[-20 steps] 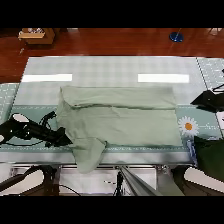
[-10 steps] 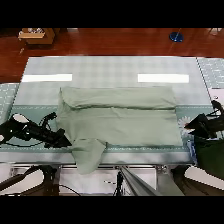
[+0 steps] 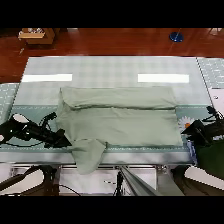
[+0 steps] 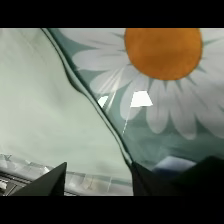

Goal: Fold the shirts.

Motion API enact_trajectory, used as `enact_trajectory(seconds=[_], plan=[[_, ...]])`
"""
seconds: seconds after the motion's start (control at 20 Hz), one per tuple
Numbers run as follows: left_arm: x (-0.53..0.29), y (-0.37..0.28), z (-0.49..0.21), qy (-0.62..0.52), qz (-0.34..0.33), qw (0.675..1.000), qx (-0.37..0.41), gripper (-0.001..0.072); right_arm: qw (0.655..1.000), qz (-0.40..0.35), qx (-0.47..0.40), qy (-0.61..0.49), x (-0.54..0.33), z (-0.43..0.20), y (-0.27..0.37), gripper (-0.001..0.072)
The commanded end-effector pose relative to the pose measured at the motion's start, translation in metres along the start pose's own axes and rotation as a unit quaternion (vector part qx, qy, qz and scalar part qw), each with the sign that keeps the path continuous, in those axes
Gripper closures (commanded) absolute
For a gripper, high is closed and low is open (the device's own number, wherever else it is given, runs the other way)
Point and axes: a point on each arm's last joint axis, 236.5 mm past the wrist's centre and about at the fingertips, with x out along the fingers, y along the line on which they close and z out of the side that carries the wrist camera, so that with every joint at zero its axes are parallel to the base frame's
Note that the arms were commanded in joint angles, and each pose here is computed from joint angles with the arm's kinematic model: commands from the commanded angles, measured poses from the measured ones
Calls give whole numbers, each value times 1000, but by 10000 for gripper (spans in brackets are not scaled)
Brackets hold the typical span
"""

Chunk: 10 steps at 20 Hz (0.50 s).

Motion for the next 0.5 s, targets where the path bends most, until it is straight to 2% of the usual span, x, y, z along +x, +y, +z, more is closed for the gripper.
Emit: enact_trajectory(seconds=[0.0,0.35,0.4,0.45], plan=[[-2,13,31,-65,26,998,-1,680,1000,-6,8,17,13,-12,-7,216],[-2,13,31,-65,26,998,-1,680,999,12,32,17,44,-23,-8,237],[-2,13,31,-65,26,998,-1,680,999,18,37,8,47,-21,-7,276],[-2,13,31,-65,26,998,-1,680,999,25,42,0,49,-18,-4,377]])
